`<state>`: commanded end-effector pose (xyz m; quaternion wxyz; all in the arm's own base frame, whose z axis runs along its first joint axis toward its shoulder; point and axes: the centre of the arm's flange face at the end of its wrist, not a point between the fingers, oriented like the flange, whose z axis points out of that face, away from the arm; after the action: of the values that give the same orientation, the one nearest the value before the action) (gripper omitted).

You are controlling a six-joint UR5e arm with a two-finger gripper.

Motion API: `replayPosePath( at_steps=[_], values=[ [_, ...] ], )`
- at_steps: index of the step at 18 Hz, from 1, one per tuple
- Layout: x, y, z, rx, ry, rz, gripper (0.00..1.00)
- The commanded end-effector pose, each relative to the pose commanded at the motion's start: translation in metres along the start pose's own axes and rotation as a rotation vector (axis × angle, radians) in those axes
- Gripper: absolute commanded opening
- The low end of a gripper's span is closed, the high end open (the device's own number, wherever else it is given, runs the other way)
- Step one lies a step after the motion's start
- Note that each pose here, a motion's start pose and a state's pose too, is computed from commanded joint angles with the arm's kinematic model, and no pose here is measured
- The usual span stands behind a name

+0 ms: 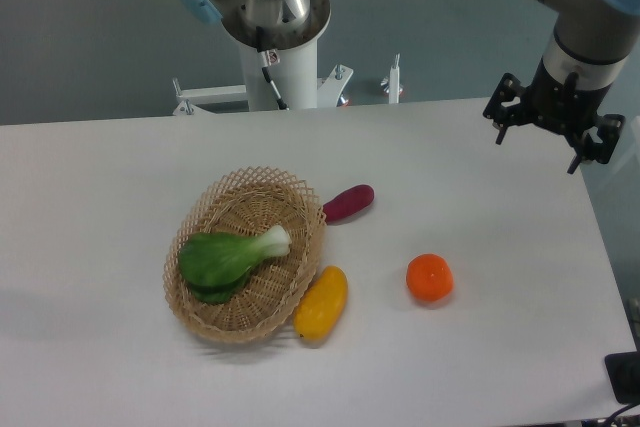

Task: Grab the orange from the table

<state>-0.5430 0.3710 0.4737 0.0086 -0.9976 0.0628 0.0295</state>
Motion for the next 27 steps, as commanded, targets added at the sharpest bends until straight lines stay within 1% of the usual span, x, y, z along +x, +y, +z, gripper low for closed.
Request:
replayPosePath(
  at_steps=[3, 5, 7, 10, 12, 14, 15, 17, 20, 21, 23, 26, 27],
  values=[
    [0.001, 0.0, 0.003, -0.001, 0.004, -0.005, 1.0],
    [0.0, 0.0, 0.004, 0.003, -0.005, -0.04, 1.0],
    [0.001, -0.003, 0.016, 0.011, -0.009, -0.066, 1.0],
    [0.004, -0.01, 0.041, 0.064, -0.048, -0.086, 1.0],
    [0.006, -0.012, 0.059, 0.064, -0.049, -0.118, 1.0],
    [0.009, -0.031, 0.073, 0.08, -0.084, -0.118, 1.0],
    [0.012, -0.038, 0.085, 0.085, -0.09, -0.122, 1.0],
    [0.011, -0.041, 0.104, 0.091, -0.102, -0.131, 1.0],
    [0.015, -0.053, 0.13, 0.091, -0.087, -0.162, 1.0],
    [0.014, -0.059, 0.143, 0.103, -0.109, -0.177, 1.0],
    [0.018, -0.068, 0.163, 0.107, -0.109, -0.196, 1.0],
    [0.02, -0.075, 0.195, 0.089, -0.081, -0.189, 1.0],
    [0.025, -0.083, 0.203, 0.085, -0.074, -0.176, 1.0]
  ],
)
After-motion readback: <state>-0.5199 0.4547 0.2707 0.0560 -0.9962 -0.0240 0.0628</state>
